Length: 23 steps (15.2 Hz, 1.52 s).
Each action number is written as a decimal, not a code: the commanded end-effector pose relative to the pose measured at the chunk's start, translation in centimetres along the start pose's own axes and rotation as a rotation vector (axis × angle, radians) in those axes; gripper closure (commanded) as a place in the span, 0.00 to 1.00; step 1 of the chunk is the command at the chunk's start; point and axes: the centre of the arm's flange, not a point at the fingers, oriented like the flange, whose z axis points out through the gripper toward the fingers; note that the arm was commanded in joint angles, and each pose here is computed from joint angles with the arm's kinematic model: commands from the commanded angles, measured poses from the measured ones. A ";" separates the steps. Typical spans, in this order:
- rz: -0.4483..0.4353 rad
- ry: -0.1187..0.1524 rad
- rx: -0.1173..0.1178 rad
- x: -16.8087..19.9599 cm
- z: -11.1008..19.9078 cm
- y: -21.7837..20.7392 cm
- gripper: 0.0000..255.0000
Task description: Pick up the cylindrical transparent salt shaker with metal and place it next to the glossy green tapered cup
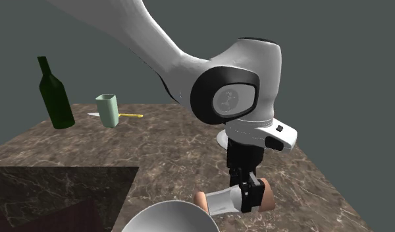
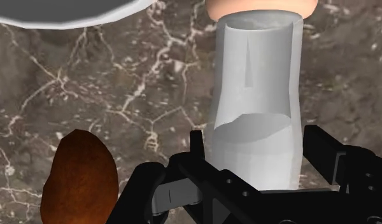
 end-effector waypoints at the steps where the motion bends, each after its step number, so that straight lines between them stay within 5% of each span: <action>1: 0.000 0.000 0.000 0.0 -1.1 0.1 1.00; 23: 0.000 0.000 0.000 0.0 -12.7 0.5 1.00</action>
